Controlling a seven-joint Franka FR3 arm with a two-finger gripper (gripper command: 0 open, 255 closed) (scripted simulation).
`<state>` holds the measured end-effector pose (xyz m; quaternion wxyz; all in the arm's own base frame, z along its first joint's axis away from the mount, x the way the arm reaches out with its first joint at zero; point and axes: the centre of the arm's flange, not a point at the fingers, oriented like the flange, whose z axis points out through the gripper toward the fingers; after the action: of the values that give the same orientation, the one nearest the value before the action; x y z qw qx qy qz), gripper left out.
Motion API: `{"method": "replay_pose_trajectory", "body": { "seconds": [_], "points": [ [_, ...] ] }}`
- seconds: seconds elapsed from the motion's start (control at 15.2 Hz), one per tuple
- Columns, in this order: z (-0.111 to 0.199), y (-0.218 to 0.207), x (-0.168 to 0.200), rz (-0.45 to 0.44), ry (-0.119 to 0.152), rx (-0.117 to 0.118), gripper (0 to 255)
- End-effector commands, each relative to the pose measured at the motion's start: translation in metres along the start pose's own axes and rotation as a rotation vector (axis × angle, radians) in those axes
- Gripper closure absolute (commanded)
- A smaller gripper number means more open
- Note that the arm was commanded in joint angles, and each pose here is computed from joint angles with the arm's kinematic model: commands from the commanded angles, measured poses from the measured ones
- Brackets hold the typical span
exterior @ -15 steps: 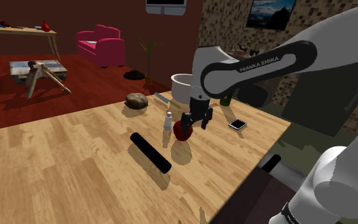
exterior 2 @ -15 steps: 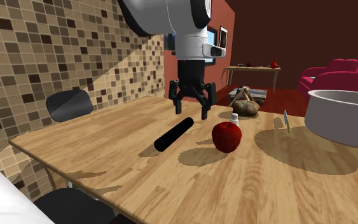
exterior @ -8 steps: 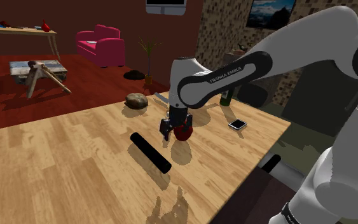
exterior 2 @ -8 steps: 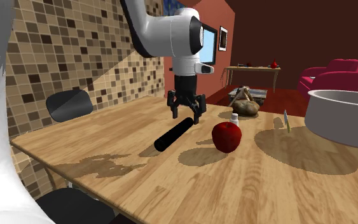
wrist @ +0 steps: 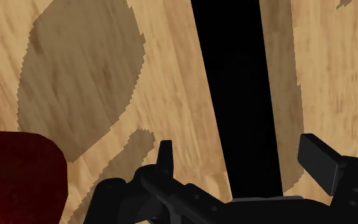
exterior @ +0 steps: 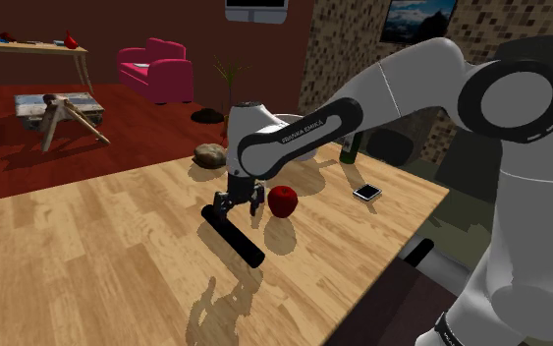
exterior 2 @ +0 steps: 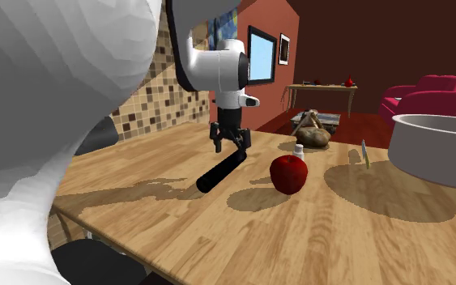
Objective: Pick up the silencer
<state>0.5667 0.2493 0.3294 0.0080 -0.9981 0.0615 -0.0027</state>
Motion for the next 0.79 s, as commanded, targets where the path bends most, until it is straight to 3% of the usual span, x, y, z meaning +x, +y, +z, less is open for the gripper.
{"method": "replay_pose_trajectory", "body": {
  "seconds": [0.0,0.66,0.73],
  "points": [
    [0.017,-0.017,0.015,0.004,0.004,0.007,0],
    [0.062,-0.023,0.021,0.005,0.006,0.01,0],
    [0.062,-0.022,0.021,0.005,0.006,0.01,255]
  ]
}}
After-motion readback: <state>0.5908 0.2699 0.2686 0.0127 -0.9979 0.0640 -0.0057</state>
